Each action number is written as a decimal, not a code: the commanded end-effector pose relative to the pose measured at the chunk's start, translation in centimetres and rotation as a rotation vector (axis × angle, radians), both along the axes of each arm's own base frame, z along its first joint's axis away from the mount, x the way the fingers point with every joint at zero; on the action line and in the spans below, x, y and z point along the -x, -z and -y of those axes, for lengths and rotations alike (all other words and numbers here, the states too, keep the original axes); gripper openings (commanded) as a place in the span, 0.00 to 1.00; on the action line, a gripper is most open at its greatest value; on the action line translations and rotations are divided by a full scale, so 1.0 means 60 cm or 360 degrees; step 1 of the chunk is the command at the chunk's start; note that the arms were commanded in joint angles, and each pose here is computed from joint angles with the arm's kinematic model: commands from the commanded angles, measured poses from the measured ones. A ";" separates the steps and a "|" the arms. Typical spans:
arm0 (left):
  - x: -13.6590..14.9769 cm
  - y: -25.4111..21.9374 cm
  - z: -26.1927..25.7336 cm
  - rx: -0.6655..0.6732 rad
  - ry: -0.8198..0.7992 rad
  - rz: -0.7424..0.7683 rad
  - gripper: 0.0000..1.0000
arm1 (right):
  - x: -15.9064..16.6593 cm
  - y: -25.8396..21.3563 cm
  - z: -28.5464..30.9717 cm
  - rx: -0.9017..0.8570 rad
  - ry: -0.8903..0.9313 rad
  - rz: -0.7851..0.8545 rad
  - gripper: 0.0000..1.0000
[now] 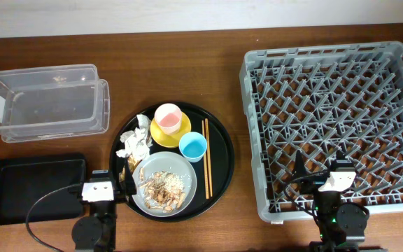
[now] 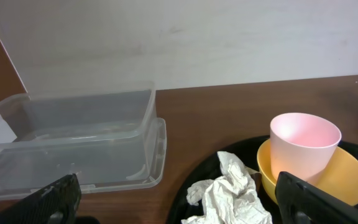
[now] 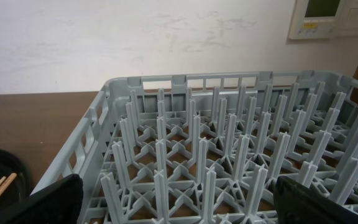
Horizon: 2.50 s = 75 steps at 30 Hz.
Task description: Sort waste into correct bins and load items into the dishwasher rack
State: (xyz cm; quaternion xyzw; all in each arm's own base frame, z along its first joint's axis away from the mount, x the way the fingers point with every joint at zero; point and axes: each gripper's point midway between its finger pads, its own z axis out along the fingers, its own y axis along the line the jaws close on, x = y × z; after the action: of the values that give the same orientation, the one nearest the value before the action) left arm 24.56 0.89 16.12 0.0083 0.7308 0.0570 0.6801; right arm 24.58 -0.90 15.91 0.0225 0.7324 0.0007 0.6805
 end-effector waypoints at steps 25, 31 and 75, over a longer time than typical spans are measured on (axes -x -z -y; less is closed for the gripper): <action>0.000 0.003 0.006 -0.0018 0.0032 0.0002 1.00 | 0.000 0.006 0.007 -0.0004 0.0032 -0.0010 0.98; 0.028 -0.020 0.149 0.0170 0.0843 0.0058 1.00 | 0.000 0.006 0.007 -0.0004 0.0033 -0.0010 0.98; -0.030 -0.166 0.128 0.0396 0.0543 -0.1423 1.00 | 0.000 0.006 0.007 -0.0004 0.0033 -0.0010 0.98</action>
State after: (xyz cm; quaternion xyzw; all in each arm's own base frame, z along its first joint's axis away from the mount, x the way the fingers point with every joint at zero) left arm 24.76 -8.58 26.14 0.1140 0.9140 -0.2070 0.3299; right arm 24.59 -0.90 15.87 0.0225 0.7328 0.0007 0.6801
